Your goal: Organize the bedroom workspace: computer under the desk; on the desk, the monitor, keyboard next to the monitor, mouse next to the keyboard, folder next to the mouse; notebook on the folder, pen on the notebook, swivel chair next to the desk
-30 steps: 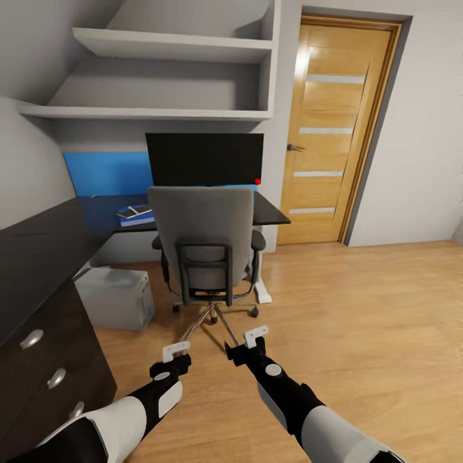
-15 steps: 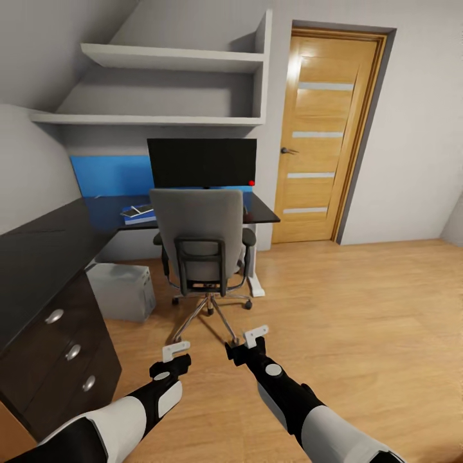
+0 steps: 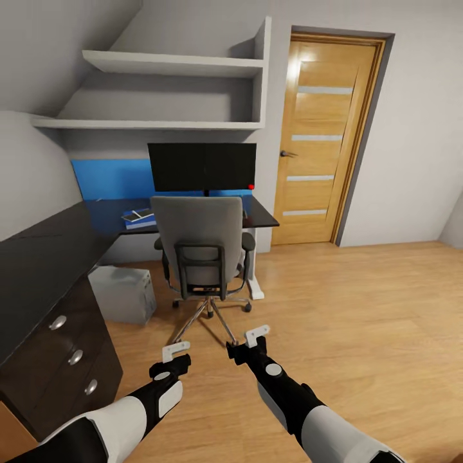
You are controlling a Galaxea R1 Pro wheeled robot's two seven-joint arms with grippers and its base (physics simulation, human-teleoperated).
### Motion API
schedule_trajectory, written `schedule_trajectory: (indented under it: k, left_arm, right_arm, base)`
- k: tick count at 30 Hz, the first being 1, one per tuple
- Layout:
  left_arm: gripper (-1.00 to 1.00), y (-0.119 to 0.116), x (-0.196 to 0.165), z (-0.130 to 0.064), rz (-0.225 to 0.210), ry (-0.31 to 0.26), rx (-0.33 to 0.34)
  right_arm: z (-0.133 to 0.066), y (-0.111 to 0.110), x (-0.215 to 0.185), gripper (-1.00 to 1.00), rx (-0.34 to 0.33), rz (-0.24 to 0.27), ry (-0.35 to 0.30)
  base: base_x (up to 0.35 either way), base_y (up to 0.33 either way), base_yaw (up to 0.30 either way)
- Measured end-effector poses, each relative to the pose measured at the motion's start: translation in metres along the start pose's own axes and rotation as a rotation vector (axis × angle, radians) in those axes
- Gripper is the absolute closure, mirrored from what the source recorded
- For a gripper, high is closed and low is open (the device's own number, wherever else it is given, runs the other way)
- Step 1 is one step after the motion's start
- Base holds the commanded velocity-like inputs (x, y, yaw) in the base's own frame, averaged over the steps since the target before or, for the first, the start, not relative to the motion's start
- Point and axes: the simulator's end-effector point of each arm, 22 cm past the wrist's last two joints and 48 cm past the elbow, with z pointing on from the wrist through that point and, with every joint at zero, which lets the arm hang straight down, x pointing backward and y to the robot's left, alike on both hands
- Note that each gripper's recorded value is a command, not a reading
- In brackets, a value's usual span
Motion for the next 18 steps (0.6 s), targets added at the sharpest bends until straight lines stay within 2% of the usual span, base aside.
schedule_trajectory:
  k: [4,15,16,18]
  left_arm:
    - [-1.0,0.0,-0.007,-0.004,0.0,0.002,-0.002]
    - [-1.0,-0.003,-0.022,-0.015,0.009,0.025,0.0]
    - [-1.0,-0.003,-0.011,-0.016,0.031,0.082,0.001]
    - [-1.0,-0.003,-0.008,-0.019,0.044,0.114,0.002]
  right_arm:
    - [-0.002,-0.001,-0.012,-1.0,0.003,0.0,-0.016]
    - [-0.008,-0.01,-0.036,-1.0,0.036,0.002,-0.027]
    - [-0.008,-0.011,-0.038,-1.0,0.037,0.003,-0.027]
    - [-0.009,-0.011,-0.042,-1.0,0.038,0.003,-0.027]
  base:
    - [-0.076,0.0,0.0]
    - [-0.328,0.0,0.0]
    - [-0.331,0.0,0.0]
    - [-0.285,0.0,0.0]
